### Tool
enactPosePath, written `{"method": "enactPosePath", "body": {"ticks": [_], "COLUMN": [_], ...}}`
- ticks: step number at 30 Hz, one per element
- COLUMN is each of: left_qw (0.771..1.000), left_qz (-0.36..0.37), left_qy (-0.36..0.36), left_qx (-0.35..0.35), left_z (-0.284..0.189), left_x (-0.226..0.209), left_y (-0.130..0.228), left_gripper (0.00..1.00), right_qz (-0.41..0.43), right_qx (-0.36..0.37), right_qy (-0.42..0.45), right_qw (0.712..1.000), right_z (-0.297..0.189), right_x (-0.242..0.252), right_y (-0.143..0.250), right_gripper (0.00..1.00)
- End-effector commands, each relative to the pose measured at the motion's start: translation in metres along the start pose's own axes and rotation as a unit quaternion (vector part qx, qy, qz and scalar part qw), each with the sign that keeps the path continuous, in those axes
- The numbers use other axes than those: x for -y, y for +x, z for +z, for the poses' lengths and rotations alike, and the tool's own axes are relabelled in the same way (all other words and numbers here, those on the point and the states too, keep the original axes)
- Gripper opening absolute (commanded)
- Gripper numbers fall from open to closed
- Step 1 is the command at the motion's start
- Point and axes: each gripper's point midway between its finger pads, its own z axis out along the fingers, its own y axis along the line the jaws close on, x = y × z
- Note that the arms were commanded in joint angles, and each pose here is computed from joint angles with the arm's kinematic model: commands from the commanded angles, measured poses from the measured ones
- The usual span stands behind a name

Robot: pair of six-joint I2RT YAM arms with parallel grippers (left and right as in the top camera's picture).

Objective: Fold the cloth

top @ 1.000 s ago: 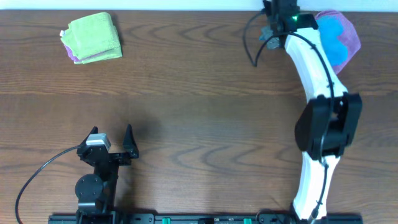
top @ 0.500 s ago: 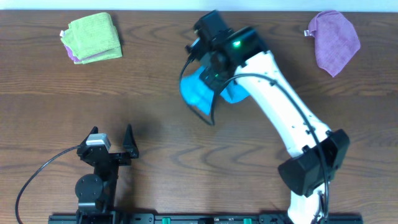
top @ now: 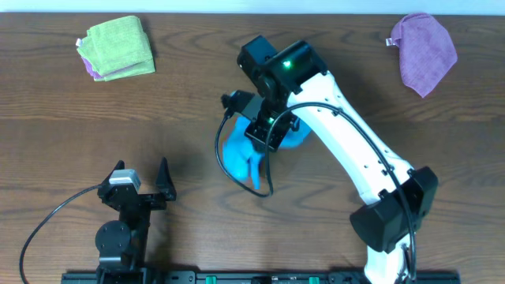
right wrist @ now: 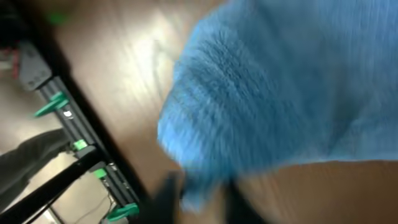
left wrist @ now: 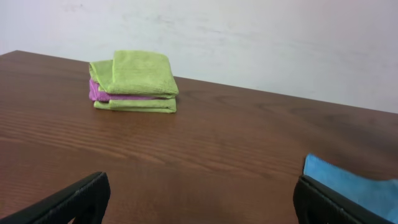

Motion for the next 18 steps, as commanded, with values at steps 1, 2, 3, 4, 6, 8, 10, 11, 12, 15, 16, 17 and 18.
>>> {"method": "enactPosePath", "body": {"ticks": [1, 2, 3, 4, 6, 8, 10, 11, 12, 15, 16, 17, 18], "left_qw": [1.000, 1.000, 1.000, 1.000, 1.000, 1.000, 1.000, 1.000, 1.000, 1.000, 1.000, 1.000, 1.000], "left_qz": [0.008, 0.008, 0.008, 0.008, 0.008, 0.008, 0.008, 0.008, 0.008, 0.008, 0.008, 0.008, 0.008], "left_qy": [-0.009, -0.009, -0.009, -0.009, -0.009, -0.009, -0.009, -0.009, -0.009, -0.009, -0.009, -0.009, -0.009], "left_qx": [-0.024, -0.024, -0.024, -0.024, -0.024, -0.024, -0.024, -0.024, -0.024, -0.024, -0.024, -0.024, -0.024], "left_z": [0.002, 0.002, 0.002, 0.002, 0.002, 0.002, 0.002, 0.002, 0.002, 0.002, 0.002, 0.002, 0.002], "left_x": [-0.005, -0.005, -0.005, -0.005, -0.005, -0.005, -0.005, -0.005, -0.005, -0.005, -0.005, -0.005, -0.005], "left_y": [0.019, 0.019, 0.019, 0.019, 0.019, 0.019, 0.019, 0.019, 0.019, 0.019, 0.019, 0.019, 0.019], "left_gripper": [0.95, 0.95, 0.95, 0.95, 0.95, 0.95, 0.95, 0.95, 0.95, 0.96, 0.96, 0.96, 0.95], "right_qz": [-0.040, -0.035, -0.027, -0.016, 0.015, 0.033, 0.047, 0.054, 0.061, 0.081, 0.080, 0.079, 0.080], "right_qx": [0.018, 0.013, 0.009, 0.009, 0.020, 0.032, 0.044, 0.050, 0.051, 0.050, 0.047, 0.044, 0.042], "right_qy": [0.005, 0.023, 0.047, 0.074, 0.132, 0.163, 0.174, 0.177, 0.178, 0.161, 0.147, 0.137, 0.133], "right_qw": [0.999, 0.999, 0.998, 0.997, 0.991, 0.986, 0.983, 0.982, 0.981, 0.982, 0.985, 0.986, 0.987], "right_z": [-0.011, -0.011, -0.012, -0.014, -0.018, -0.019, -0.018, -0.016, -0.013, 0.010, 0.021, 0.031, 0.040], "right_x": [-0.008, -0.002, 0.008, 0.019, 0.047, 0.069, 0.088, 0.097, 0.105, 0.130, 0.135, 0.139, 0.144], "right_y": [-0.003, -0.002, -0.001, -0.002, -0.007, -0.011, -0.015, -0.016, -0.016, -0.018, -0.020, -0.021, -0.024], "right_gripper": [0.96, 0.98, 0.95, 0.91, 0.89, 0.89, 0.90, 0.91, 0.91, 0.90, 0.90, 0.90, 0.90]}}
